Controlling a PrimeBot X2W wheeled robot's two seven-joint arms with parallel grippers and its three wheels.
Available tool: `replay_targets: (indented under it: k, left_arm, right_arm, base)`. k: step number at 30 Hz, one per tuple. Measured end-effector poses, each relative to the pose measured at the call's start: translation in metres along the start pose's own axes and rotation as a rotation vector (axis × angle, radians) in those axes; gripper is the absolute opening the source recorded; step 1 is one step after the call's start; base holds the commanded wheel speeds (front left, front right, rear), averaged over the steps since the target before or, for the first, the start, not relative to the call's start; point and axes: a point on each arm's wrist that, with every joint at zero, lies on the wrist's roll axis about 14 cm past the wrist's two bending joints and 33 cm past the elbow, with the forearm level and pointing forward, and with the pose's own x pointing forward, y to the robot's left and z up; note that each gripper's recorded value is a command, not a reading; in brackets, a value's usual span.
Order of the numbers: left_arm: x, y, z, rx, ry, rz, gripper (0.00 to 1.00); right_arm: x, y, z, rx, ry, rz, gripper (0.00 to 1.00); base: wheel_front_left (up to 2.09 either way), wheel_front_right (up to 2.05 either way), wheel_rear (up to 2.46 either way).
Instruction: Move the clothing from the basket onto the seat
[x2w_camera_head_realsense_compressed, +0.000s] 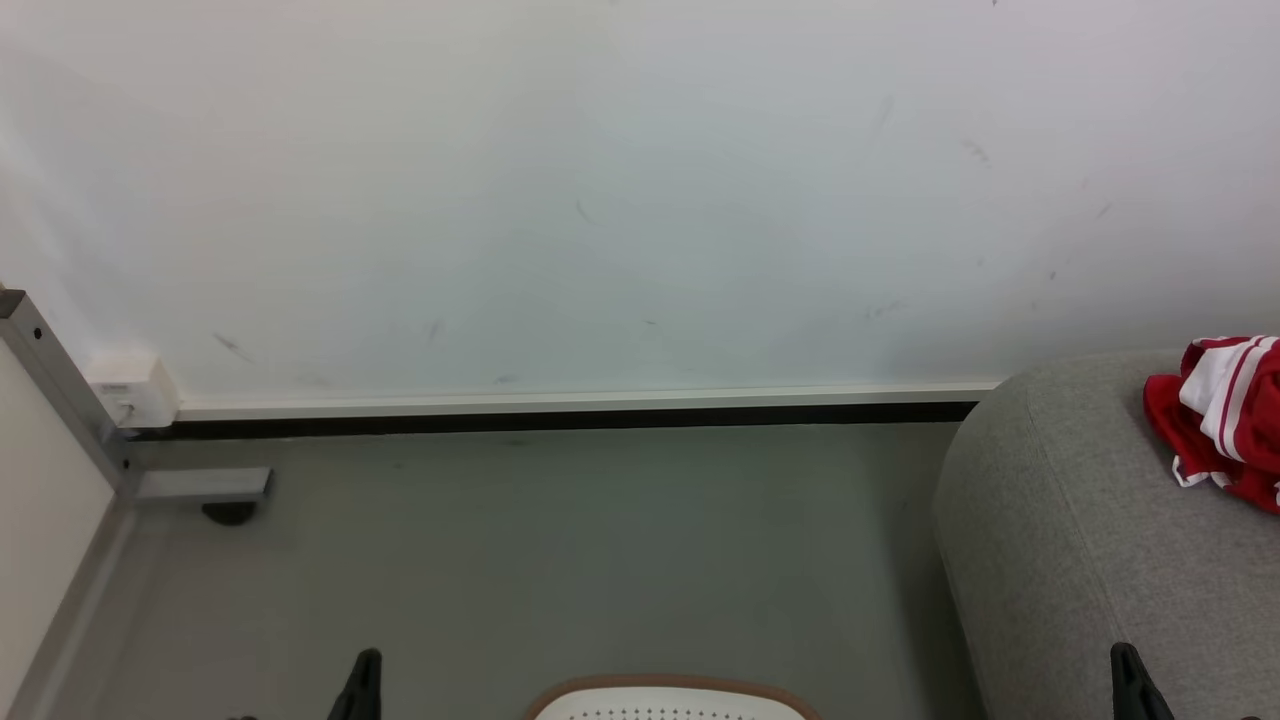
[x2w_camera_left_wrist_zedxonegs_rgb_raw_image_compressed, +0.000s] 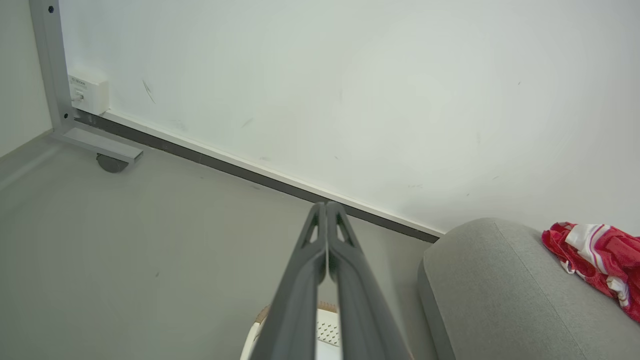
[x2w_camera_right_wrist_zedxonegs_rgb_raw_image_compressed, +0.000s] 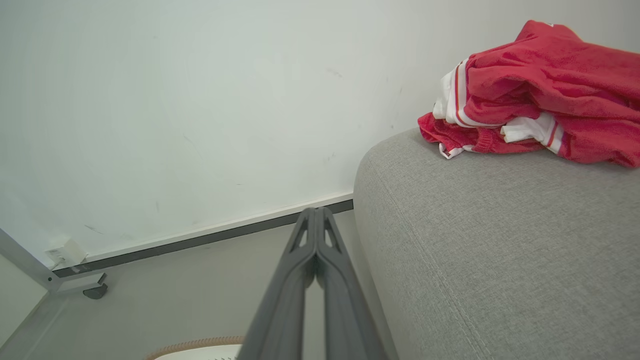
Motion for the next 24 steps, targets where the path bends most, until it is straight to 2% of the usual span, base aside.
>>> replay_targets:
  k: [24]
  left_arm:
    - [0.015,0.009,0.017,-0.352,-0.023,0.061,0.0]
  right_arm:
    - [0.017,0.001,0.012,0.379,-0.009,-0.024,0.0]
  base:
    - [0.0,0.0,0.0]
